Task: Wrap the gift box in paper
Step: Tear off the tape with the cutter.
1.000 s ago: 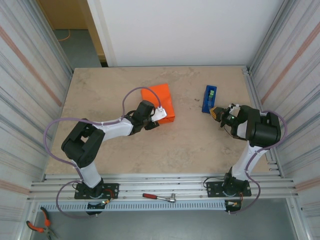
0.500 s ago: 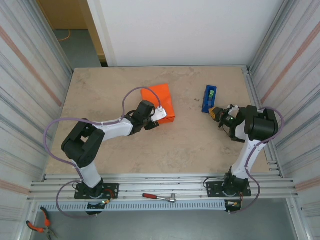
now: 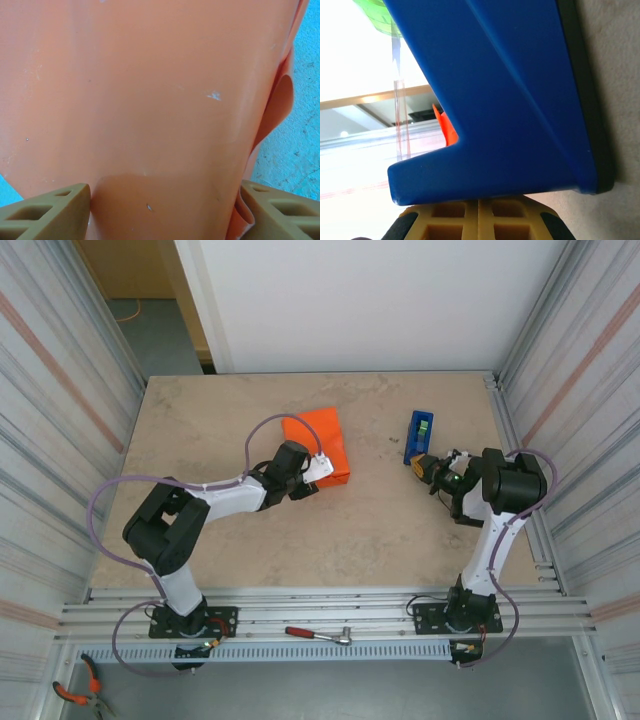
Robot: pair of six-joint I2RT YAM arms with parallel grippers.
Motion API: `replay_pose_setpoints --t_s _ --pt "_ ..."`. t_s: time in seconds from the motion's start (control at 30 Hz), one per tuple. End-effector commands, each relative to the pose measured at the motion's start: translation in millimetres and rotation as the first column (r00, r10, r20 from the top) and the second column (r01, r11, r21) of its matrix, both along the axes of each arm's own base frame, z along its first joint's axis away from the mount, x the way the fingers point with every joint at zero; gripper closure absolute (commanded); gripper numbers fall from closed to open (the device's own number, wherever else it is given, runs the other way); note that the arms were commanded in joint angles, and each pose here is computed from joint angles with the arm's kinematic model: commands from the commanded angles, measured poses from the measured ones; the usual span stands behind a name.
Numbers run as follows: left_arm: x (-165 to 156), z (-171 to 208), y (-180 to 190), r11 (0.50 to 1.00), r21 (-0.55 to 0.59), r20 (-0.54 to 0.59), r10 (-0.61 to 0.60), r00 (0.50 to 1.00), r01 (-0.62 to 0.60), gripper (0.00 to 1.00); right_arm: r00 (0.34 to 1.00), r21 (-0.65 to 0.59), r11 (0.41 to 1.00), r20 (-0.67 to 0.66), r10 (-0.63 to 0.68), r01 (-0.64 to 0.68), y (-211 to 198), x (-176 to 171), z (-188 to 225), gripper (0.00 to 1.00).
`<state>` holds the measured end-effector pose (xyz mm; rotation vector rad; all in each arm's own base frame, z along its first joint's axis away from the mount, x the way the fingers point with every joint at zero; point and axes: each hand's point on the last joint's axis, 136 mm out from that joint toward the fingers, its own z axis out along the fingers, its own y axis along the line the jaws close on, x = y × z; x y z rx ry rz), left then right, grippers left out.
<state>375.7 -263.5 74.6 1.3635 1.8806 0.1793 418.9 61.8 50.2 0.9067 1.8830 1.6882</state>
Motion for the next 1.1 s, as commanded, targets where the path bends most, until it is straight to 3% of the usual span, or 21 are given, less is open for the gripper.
replay_pose_setpoints --t_s 0.0,0.37,0.67,1.07 --pt "-14.2 -21.4 -0.6 0.998 0.051 -0.066 -0.031 0.997 0.034 0.28 0.992 0.04 0.999 -0.122 0.026 -0.021 21.9 -5.2 -20.5 1.0" --pt "-14.8 -21.1 -1.2 0.998 0.05 -0.065 -0.033 0.997 0.037 0.28 0.982 0.036 0.982 0.029 0.185 -0.186 80.1 -18.6 51.7 1.0" --pt "-15.0 -22.3 -0.8 0.998 0.051 -0.068 -0.031 0.997 0.035 0.28 0.919 -0.001 0.93 0.148 0.364 -0.368 133.3 -37.2 103.6 1.0" --pt "-15.0 -21.1 -0.9 0.998 0.048 -0.063 -0.032 0.997 0.036 0.28 0.868 -0.078 0.883 0.162 0.47 -0.463 156.4 -55.4 119.3 0.82"
